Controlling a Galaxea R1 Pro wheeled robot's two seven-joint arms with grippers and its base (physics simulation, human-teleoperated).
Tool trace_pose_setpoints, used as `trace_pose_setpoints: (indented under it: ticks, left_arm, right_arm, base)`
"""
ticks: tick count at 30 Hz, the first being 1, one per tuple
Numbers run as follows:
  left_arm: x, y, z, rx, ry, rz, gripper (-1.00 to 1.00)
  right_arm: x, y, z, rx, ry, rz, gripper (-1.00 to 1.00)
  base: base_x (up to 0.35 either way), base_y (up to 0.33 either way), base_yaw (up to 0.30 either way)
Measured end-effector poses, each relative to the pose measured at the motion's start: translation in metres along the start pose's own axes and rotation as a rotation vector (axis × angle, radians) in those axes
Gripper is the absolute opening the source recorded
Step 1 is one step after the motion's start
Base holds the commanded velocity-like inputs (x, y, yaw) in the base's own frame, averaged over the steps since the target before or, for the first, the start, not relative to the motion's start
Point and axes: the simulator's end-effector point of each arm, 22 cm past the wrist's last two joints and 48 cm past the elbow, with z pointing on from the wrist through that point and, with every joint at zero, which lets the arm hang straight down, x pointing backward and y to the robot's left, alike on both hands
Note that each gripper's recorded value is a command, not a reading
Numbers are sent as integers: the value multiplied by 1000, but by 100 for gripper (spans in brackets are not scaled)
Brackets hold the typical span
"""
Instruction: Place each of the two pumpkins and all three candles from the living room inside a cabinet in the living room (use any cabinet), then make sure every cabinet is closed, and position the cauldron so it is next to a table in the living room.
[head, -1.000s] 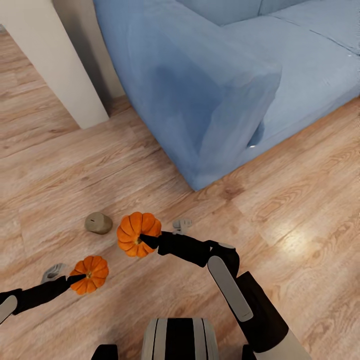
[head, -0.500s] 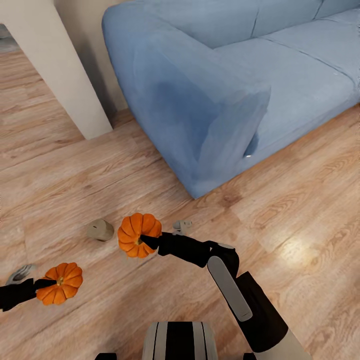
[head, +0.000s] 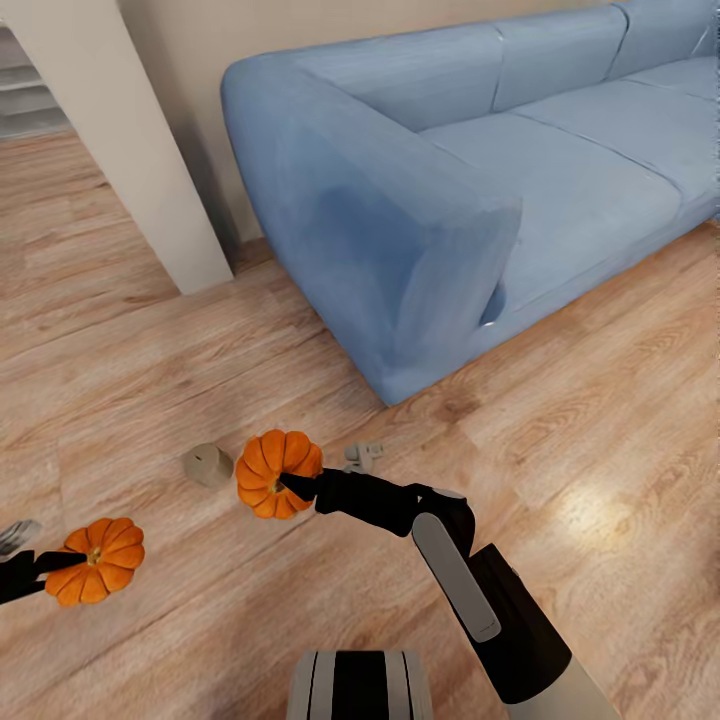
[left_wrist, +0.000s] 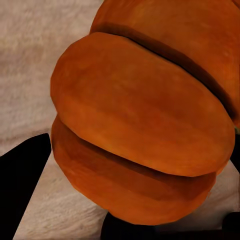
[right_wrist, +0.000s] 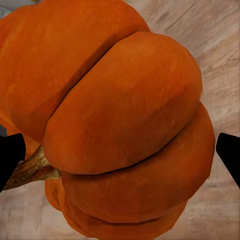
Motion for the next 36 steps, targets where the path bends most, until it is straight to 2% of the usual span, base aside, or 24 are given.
trace_pose_setpoints:
  ticks: [7, 10, 23, 27, 36]
  left_arm:
    - [-5, -2, -19, 3, -6, -2, -100]
    - [-8, -1, -31, -4, -5, -11, -100]
    - [-16, -13, -51, 17, -45, 8, -100]
    - [-19, -17, -58, 27, -60, 12, -100]
    - [-24, -23, -75, 34, -84, 18, -100]
  right_arm:
    - [-9, 12, -5, -5, -14, -23, -100]
    - [-12, 17, -8, -5, -19, -32, -100]
    - [-27, 43, -19, -33, -49, -55, -100]
    - [-32, 52, -23, -40, -57, -64, -100]
    - [-42, 51, -31, 30, -78, -94, -100]
  base:
    - [-3, 0, 0]
    - [-249, 34, 0]
    - [-306, 7, 0]
    - [-121, 0, 0]
    - [-11, 0, 106]
